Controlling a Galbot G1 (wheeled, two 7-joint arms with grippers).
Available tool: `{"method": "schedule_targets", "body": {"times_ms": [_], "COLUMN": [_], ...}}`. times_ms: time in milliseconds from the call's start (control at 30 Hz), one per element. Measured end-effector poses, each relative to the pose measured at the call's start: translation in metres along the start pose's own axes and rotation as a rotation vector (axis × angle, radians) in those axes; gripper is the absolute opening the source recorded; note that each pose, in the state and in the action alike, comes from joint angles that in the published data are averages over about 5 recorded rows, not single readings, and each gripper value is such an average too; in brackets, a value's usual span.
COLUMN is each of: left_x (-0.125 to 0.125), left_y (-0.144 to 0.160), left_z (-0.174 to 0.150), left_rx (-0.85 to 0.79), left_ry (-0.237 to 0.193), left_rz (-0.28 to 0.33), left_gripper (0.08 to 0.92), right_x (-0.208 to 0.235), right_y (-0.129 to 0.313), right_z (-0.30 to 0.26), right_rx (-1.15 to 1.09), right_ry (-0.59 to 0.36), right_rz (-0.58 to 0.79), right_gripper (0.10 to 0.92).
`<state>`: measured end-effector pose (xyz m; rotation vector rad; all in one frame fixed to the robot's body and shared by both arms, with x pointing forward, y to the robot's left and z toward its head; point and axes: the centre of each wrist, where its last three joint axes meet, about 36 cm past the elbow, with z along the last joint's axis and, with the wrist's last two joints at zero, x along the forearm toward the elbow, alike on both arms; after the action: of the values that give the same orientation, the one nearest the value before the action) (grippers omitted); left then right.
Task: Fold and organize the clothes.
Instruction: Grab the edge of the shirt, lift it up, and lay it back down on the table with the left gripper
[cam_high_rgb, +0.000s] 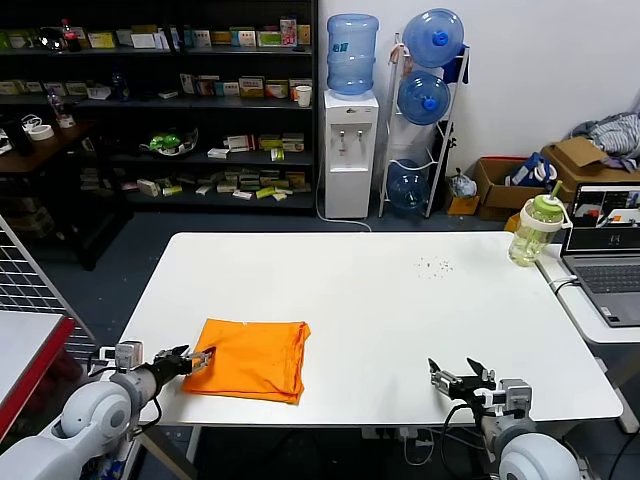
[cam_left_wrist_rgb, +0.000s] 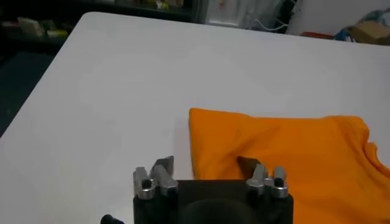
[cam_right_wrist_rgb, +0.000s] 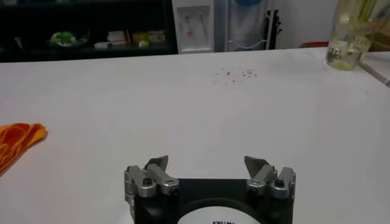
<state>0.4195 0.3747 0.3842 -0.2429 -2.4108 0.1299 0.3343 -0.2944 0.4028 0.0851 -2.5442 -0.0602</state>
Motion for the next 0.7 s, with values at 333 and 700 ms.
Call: {"method": "schedule_targets", "body": {"times_ms": [333, 700], "left_x": [-0.0039, -0.0028], "left_y": [0.0032, 0.0011], "left_z": [-0.0012, -0.0069], "left_rx": [0.03, 0.067], "left_ry": [0.02, 0.022], "left_rz": [0.015, 0.033], "left_gripper": [0.398, 0.108], "right_x": [0.0008, 0.0013], "right_y": [-0.0005, -0.0007], "right_z": [-0.0006, -0.0013], "right_rx": [0.001, 0.0], "right_ry": [0.001, -0.002], "right_rz": [0.002, 0.005], "right_gripper": [0.823, 0.823]}}
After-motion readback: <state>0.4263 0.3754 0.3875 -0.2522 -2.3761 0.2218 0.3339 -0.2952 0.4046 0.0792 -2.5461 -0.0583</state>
